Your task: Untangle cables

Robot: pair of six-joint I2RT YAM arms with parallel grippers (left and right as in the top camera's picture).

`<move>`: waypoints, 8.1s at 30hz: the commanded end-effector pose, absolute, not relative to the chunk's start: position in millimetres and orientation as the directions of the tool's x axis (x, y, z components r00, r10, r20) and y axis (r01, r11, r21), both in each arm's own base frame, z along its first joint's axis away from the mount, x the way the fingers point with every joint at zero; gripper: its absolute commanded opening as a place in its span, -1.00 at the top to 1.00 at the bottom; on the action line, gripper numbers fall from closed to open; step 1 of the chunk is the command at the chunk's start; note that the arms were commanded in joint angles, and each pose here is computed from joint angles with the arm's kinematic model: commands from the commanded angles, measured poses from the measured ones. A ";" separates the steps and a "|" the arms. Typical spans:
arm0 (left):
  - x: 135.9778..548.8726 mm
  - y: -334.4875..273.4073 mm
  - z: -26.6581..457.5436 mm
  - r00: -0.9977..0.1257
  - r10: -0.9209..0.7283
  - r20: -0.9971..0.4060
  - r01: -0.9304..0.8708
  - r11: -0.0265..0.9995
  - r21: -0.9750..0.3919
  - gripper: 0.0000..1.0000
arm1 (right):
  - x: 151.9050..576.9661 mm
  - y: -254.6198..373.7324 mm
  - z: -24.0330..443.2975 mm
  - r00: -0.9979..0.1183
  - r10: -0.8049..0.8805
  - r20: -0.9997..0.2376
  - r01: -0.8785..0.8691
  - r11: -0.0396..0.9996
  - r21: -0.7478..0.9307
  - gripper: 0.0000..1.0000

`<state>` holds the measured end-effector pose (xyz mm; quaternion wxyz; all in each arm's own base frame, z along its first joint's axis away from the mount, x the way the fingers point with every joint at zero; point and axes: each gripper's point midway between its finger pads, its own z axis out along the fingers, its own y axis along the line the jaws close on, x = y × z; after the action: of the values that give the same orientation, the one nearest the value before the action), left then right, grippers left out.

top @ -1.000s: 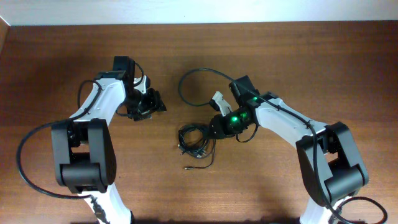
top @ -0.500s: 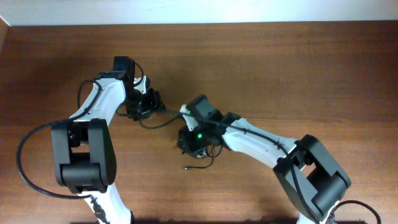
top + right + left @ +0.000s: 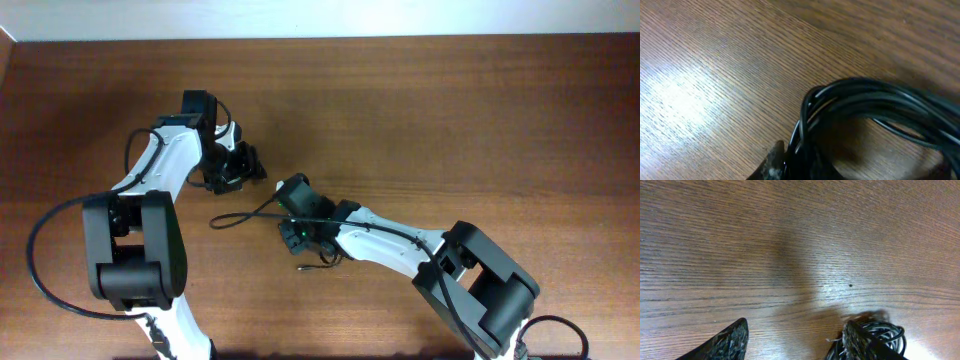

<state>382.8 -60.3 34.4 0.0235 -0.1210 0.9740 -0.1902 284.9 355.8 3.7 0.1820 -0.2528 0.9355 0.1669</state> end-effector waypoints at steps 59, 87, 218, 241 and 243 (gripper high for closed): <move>369.9 -147.1 58.9 -1.000 -0.002 -0.025 0.015 0.750 -0.661 1.00 | 342.6 286.1 117.1 -0.903 -0.200 -0.379 -0.425 0.537 0.729 0.09; 372.3 -146.7 58.6 -0.984 -0.151 0.094 -0.175 0.737 -0.653 1.00 | 314.8 325.8 78.0 -0.713 -0.475 -0.516 -0.678 0.653 0.337 0.04; 367.4 -178.2 88.9 -0.983 0.110 -0.149 0.185 0.566 -0.803 0.78 | 354.4 286.8 155.0 -0.741 -0.213 -0.637 -0.553 0.732 0.397 0.92; 367.4 -178.7 89.5 -0.984 0.107 -0.145 0.180 0.563 -0.806 0.73 | 321.3 318.7 58.3 -0.822 -0.357 -0.445 -0.548 0.709 0.443 0.21; 367.4 -178.7 89.5 -0.984 0.107 -0.145 0.180 0.563 -0.806 0.74 | 328.4 313.6 55.8 -0.818 -0.349 -0.458 -0.541 0.738 0.403 0.21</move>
<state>368.1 -178.7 89.6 0.0431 0.0844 0.8880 -0.4501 326.1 312.9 58.2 0.1728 -0.2428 0.9133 0.2777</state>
